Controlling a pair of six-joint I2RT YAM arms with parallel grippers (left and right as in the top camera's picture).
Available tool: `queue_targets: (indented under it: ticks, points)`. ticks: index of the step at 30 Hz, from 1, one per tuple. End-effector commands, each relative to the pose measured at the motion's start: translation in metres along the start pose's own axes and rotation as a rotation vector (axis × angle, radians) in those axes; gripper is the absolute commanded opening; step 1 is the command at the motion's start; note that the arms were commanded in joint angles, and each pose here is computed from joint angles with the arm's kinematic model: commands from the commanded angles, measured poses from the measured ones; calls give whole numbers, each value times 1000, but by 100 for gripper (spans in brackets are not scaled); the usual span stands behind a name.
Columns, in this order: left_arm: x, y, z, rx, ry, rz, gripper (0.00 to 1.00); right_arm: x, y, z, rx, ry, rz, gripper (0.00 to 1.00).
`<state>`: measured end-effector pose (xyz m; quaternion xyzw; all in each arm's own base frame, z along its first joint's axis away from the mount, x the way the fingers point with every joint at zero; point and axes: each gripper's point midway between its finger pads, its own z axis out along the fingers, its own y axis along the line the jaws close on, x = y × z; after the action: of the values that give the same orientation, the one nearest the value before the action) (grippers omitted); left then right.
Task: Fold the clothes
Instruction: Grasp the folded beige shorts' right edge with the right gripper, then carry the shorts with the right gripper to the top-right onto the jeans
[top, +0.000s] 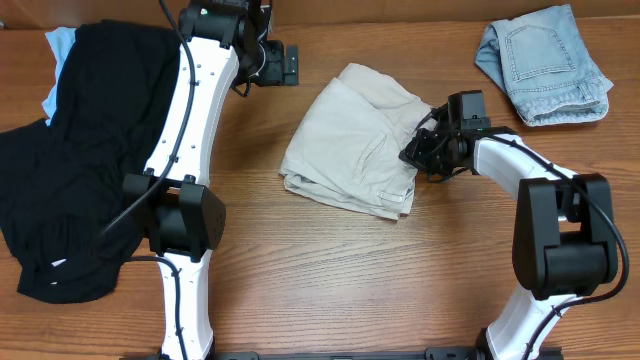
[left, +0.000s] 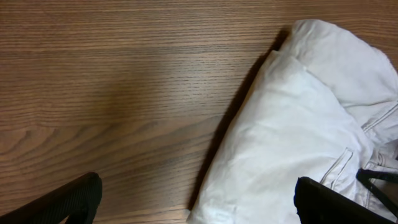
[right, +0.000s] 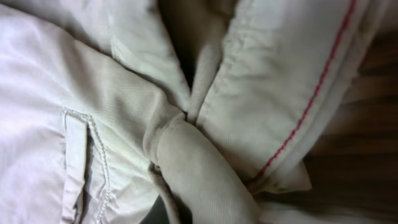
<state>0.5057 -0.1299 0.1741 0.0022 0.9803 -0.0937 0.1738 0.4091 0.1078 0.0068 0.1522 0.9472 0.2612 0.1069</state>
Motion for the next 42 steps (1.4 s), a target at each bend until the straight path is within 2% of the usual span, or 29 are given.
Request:
queue_targets:
  ticks: [1,6,12,20,24,30,33,42]
  points:
    - [-2,-3,-9,-3,-21,27,100,33,-7,22,-50,133,-25,4]
    - [-2,-3,-9,-3,-22,24,100,14,28,1,-253,135,-58,4]
    - [-2,-3,-9,-3,-23,24,100,-32,87,-61,-504,50,-137,4]
    - [-2,-3,-9,-3,-23,24,100,-87,138,-151,-557,-165,-203,4]
    - [-2,-3,-9,-3,-23,24,100,-109,152,-180,-554,-254,-221,4]
    - [-2,-3,-9,-6,-23,24,100,-146,156,-216,-577,-405,-226,4]
    - [-2,-3,-9,-6,-23,24,100,-175,147,-247,-597,-529,-193,4]
    - [-4,-3,-9,-5,-31,25,100,-243,82,-328,-564,-875,12,4]
